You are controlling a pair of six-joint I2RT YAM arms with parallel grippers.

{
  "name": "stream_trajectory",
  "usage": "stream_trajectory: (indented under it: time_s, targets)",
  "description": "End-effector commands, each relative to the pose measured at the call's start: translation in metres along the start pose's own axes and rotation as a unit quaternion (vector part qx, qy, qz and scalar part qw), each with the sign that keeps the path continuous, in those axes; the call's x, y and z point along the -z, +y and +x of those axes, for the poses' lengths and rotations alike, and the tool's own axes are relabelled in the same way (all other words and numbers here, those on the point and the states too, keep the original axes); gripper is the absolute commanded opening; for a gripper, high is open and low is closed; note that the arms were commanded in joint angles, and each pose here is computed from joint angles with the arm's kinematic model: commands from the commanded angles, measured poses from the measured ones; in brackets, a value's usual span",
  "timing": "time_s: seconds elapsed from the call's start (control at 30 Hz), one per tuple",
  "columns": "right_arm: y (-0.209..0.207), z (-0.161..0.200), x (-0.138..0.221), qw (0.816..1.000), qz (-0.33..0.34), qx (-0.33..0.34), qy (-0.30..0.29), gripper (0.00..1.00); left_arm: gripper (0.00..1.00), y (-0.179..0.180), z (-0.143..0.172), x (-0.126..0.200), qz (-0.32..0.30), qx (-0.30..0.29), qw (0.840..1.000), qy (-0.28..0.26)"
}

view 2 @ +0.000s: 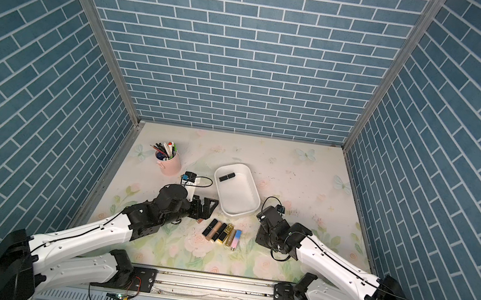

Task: Put the lipstick into the storage box
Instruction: Pick up the lipstick at the center of the board, then place the lipstick in the storage box.

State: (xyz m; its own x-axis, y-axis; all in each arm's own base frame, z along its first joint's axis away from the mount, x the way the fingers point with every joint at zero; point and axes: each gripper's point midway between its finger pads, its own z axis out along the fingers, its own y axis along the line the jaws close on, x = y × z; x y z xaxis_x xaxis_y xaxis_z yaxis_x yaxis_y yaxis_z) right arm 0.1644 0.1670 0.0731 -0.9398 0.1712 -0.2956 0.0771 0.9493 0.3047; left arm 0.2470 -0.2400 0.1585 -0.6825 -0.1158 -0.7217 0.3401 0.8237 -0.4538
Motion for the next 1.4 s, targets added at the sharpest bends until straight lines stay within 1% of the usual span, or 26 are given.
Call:
stream_trajectory:
  time_s: [0.0, 0.17, 0.4, 0.57, 0.83, 0.93, 1.03, 1.2, 1.37]
  targets:
    - [0.002, -0.013, 0.016, 1.0, -0.002, 0.007, -0.018, 0.2, 1.0, -0.011, -0.01, 0.005, 0.018, -0.001, 1.0, -0.013]
    - [0.018, -0.033, 0.038, 0.998, -0.029, 0.001, -0.05, 0.19, 1.0, -0.016, -0.016, 0.012, 0.027, 0.001, 0.999, -0.021]
    - [0.067, -0.07, 0.069, 0.989, -0.11, 0.001, -0.096, 0.19, 1.0, -0.022, -0.027, 0.022, 0.039, 0.002, 0.998, -0.039]
    - [0.098, -0.089, 0.076, 0.982, -0.152, 0.005, -0.114, 0.2, 1.0, -0.026, -0.034, 0.029, 0.046, 0.005, 0.998, -0.051]
    - [0.143, -0.11, 0.065, 0.968, -0.22, -0.004, -0.119, 0.19, 1.0, -0.022, -0.041, 0.037, 0.031, 0.004, 0.998, -0.063]
    - [0.154, -0.116, 0.059, 0.964, -0.238, -0.011, -0.117, 0.19, 1.0, -0.018, -0.041, 0.039, 0.024, 0.004, 0.998, -0.066]
    - [0.16, -0.125, 0.05, 0.961, -0.247, -0.025, -0.121, 0.19, 1.0, -0.015, -0.043, 0.044, 0.016, 0.007, 0.997, -0.073]
    - [0.166, -0.131, 0.034, 0.954, -0.277, -0.054, -0.102, 0.2, 1.0, -0.002, -0.042, 0.049, -0.013, 0.007, 0.997, -0.08]
    - [0.172, -0.136, 0.016, 0.951, -0.287, -0.067, -0.088, 0.2, 1.0, 0.007, -0.038, 0.052, -0.03, 0.007, 0.996, -0.08]
